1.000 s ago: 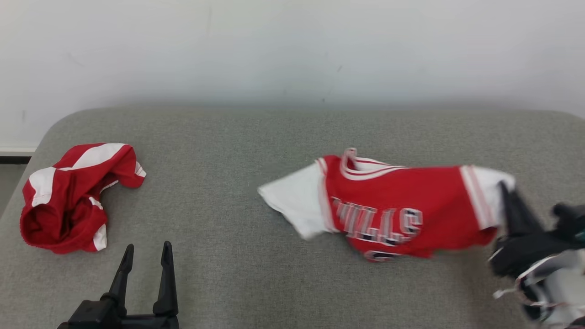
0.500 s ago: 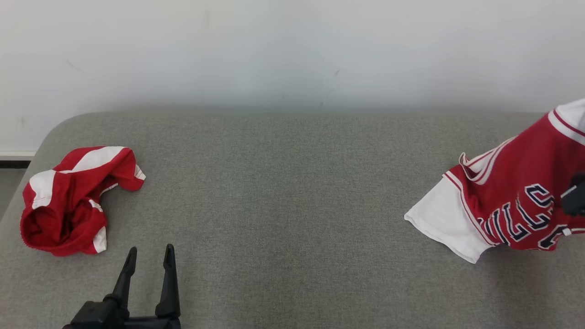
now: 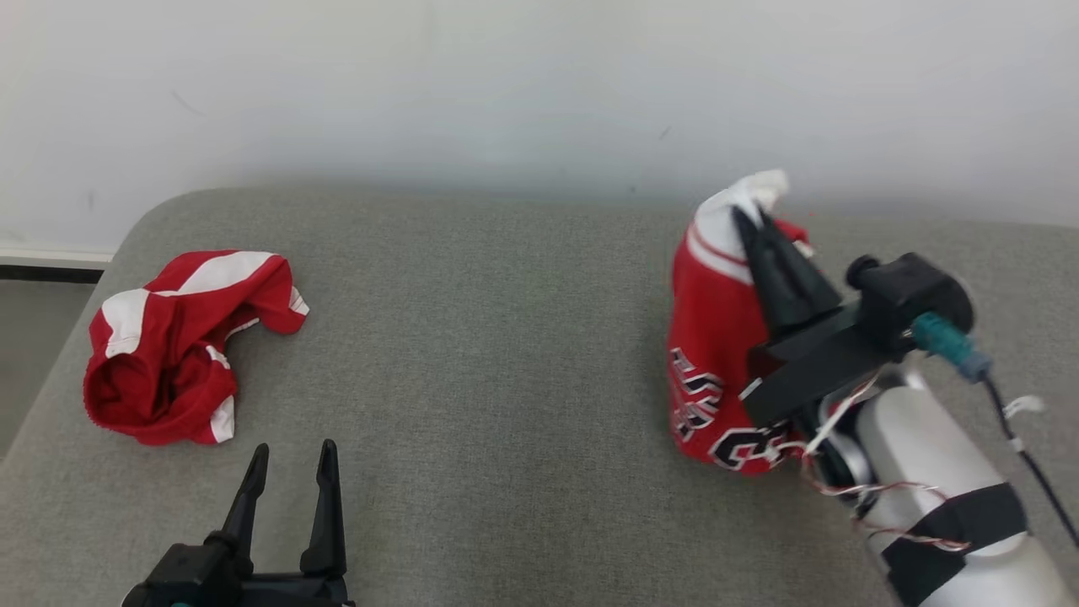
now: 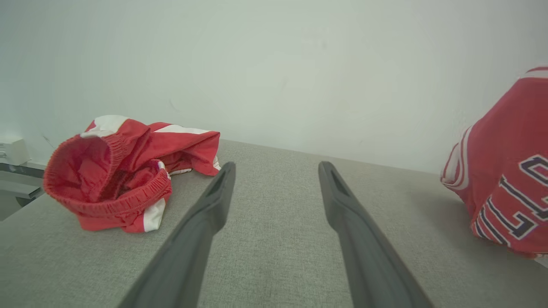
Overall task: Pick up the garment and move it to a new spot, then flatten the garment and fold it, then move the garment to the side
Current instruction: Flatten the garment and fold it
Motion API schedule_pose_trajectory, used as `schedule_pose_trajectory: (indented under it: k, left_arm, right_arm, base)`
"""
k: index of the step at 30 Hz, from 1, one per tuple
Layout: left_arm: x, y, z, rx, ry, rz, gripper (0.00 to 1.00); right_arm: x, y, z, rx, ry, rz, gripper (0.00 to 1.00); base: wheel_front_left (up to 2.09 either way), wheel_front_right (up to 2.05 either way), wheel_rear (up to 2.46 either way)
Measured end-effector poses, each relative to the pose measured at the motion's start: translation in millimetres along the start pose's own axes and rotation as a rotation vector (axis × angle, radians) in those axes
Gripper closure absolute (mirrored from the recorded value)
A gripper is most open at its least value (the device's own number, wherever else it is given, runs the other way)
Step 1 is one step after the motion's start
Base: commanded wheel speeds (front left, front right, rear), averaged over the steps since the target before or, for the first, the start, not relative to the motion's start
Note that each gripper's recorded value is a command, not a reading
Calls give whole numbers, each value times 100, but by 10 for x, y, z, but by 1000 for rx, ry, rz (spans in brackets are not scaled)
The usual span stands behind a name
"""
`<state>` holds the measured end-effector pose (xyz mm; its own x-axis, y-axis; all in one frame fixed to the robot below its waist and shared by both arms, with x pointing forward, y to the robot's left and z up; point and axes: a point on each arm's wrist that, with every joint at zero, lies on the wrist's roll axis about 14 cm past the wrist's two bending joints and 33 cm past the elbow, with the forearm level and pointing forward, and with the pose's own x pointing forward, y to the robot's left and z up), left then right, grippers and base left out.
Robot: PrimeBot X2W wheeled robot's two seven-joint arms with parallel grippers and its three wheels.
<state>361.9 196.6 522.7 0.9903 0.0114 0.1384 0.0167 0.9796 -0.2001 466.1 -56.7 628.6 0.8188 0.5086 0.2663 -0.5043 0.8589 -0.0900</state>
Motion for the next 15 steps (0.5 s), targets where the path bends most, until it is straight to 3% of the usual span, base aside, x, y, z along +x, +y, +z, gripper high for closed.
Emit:
schedule_pose_trajectory:
  k: [5,10,15]
  left_arm:
    - [-48,84,-37,-4,13,28,0]
    - [-79,129,-80,-7,28,44,0]
    - [-96,132,-99,-8,34,45,0]
  right_arm:
    - [-8,795,-466,84,105,172,100]
    - [-292,1595,-992,140,262,354,100]
    - [-612,2050,-1292,157,371,478,100]
  base:
    - [0,0,0]
    - [0,0,0]
    - [0,0,0]
